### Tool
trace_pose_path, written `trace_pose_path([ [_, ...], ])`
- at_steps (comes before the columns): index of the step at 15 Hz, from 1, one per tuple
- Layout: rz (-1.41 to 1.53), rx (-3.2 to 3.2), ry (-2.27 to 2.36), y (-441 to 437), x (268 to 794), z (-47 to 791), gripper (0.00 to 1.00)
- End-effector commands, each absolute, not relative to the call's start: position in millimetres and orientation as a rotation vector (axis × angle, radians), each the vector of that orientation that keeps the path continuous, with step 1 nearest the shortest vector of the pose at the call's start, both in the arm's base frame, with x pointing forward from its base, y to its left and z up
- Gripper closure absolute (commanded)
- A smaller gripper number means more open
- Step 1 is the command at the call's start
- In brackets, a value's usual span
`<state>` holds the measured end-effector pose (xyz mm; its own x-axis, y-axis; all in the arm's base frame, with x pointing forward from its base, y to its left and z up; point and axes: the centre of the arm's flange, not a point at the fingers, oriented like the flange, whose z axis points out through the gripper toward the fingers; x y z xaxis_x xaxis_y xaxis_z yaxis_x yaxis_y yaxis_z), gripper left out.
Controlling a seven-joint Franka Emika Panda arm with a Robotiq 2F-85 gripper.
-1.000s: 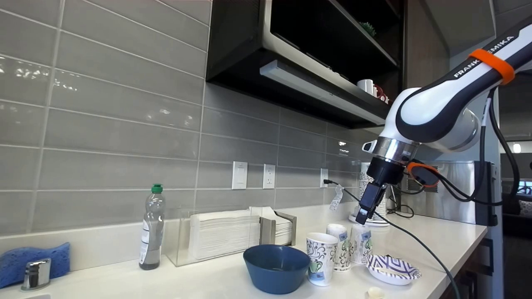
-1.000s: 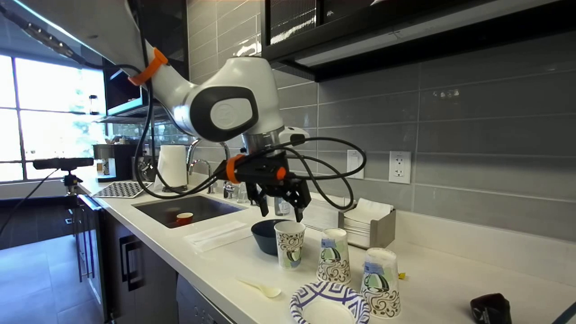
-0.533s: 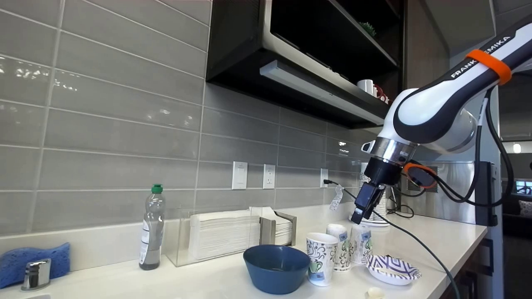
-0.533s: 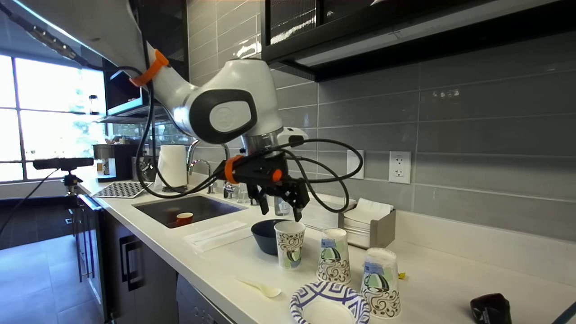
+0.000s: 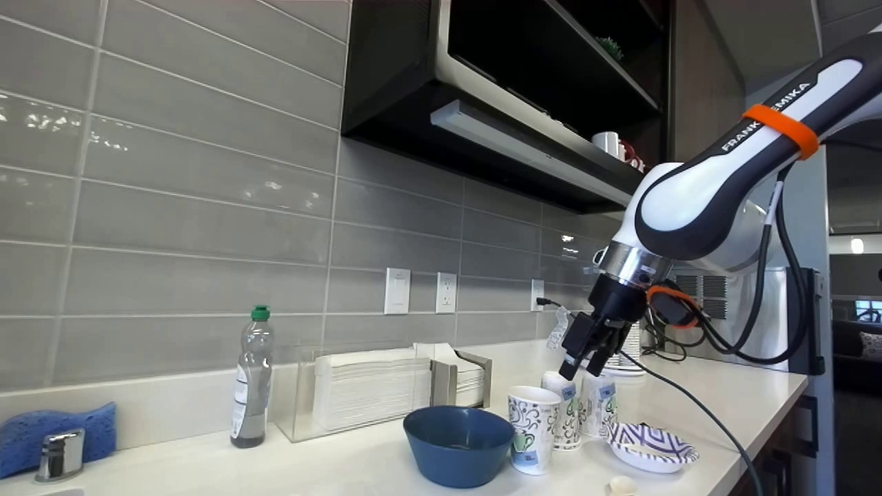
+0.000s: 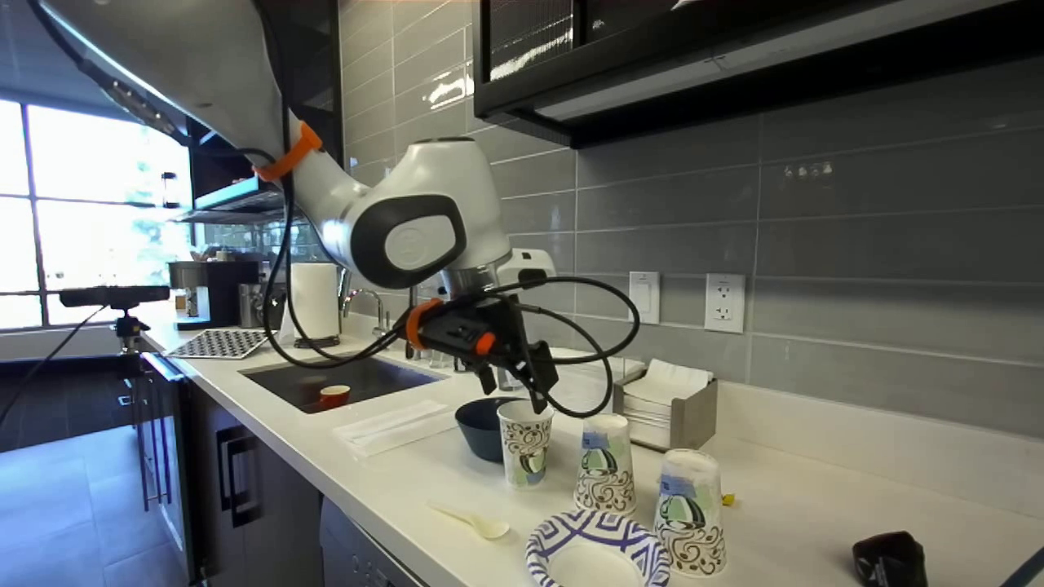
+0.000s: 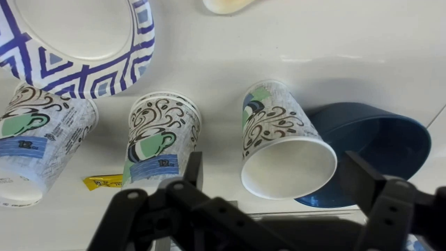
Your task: Pour the beans in the coffee cup into the blue bowl
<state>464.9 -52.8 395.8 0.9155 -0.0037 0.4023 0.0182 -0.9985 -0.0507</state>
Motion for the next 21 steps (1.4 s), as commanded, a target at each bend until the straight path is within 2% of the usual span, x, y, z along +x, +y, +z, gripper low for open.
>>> trace_pose_path([
  [1,-0.675,-3.005,0.088,-55.8,482.2,383.8,0.0],
  [13,-0.686,-3.008,0.206,-62.3,509.2,358.8,0.0],
  [15,-0.679,-3.009,0.214,-63.3,510.9,356.2,0.28],
  [21,-0.659,-3.012,0.241,-67.9,512.8,350.8,0.7],
])
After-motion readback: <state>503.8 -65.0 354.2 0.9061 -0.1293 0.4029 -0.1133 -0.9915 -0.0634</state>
